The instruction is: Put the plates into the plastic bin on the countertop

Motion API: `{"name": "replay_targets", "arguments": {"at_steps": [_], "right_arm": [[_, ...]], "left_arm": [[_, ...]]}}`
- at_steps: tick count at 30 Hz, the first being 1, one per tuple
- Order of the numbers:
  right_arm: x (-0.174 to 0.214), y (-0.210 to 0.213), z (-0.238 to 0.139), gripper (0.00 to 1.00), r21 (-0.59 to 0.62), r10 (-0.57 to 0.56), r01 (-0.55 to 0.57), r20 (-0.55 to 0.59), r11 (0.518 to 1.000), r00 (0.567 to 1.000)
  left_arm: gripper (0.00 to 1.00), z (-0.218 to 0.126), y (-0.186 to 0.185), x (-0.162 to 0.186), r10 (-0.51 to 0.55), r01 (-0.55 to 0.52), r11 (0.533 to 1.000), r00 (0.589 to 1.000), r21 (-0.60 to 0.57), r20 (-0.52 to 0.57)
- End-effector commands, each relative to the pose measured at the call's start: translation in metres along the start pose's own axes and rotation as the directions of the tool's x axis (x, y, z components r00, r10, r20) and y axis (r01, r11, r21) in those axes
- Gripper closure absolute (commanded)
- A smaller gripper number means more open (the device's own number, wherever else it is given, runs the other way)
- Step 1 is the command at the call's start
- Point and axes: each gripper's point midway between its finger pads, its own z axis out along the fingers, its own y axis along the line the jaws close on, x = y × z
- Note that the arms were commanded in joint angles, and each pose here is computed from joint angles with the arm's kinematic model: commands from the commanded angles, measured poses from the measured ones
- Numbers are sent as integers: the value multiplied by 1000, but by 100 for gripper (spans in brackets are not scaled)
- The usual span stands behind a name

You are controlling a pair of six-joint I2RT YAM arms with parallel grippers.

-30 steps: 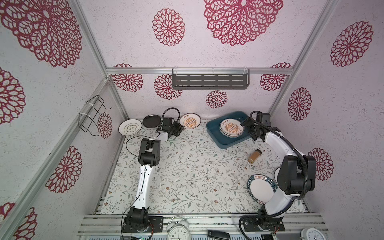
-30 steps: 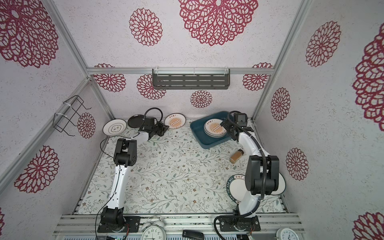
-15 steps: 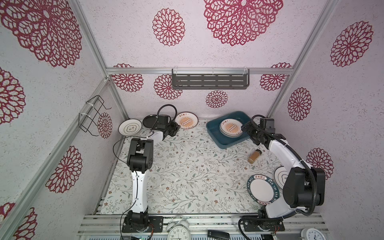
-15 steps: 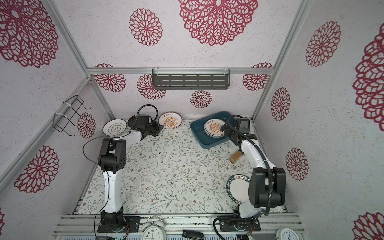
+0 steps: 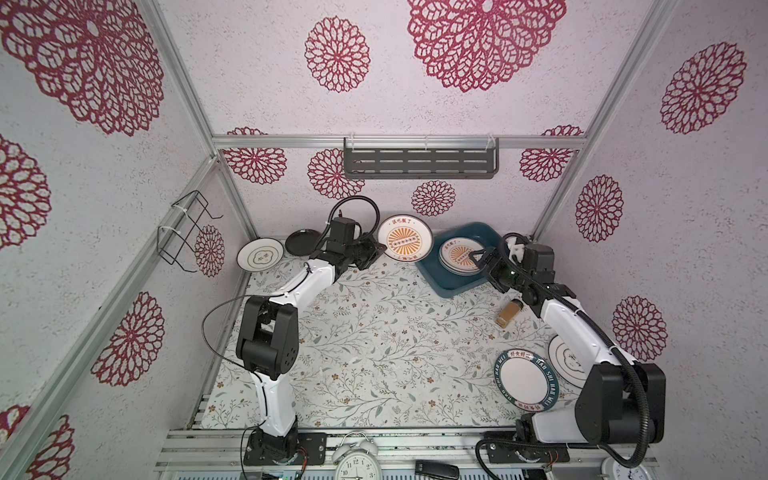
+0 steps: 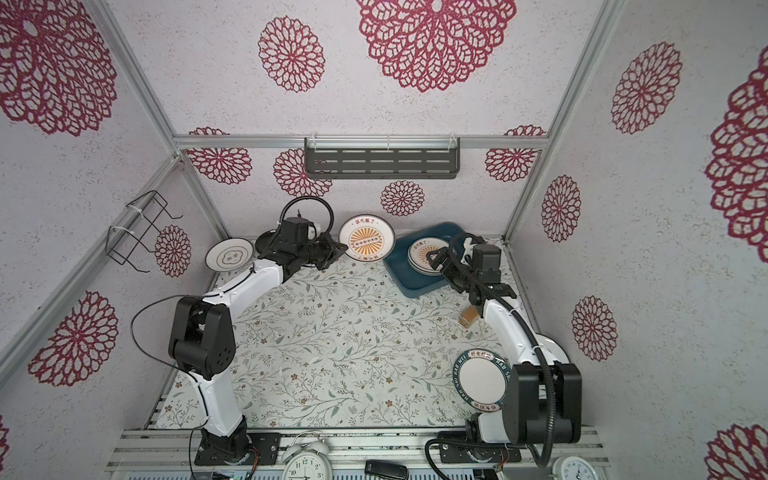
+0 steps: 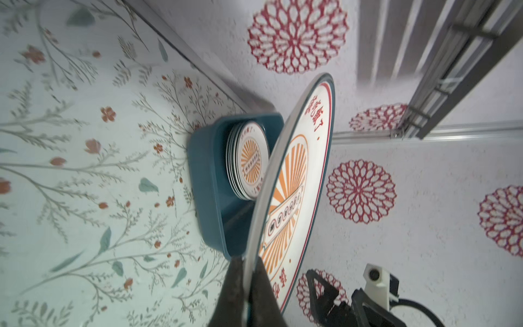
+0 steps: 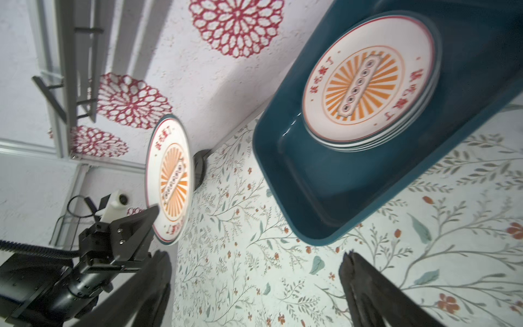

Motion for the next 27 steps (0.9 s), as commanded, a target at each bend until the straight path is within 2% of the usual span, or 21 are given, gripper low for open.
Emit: {"name": "replay_targets", "arguments": {"at_steps": [1,6,9,15,18,21,24,27], "right_arm": [[8,34,-11,8,-124,-6,6,-5,992,1000],[28,47,-14,15,-176,-10,4,-34,984,999],[39,41,-13,25,-146,0,-8,-53,989,999],[51,29,-21,36,-123,38,-43,-39,992,998],[55,29,-27,49,-126,47,-51,-36,991,998],[60,28,-30,57,-126,49,-54,-39,991,998],[66,27,-30,71,-124,55,-62,-59,990,997],[69,25,-29,78,-119,62,-70,-65,990,996]], "left_arm": [[100,-18,-27,37,96,-94,995,992,32,-77],[100,-24,-45,73,147,-139,988,981,74,-127],[100,-29,-53,87,175,-163,982,975,95,-138],[100,-40,-59,102,198,-184,977,971,112,-137],[100,-43,-58,106,201,-186,976,970,115,-138],[100,-44,-59,109,205,-188,975,968,121,-147],[100,-44,-58,115,248,-234,967,952,97,-178],[100,-50,-63,114,292,-280,956,938,89,-188]]}}
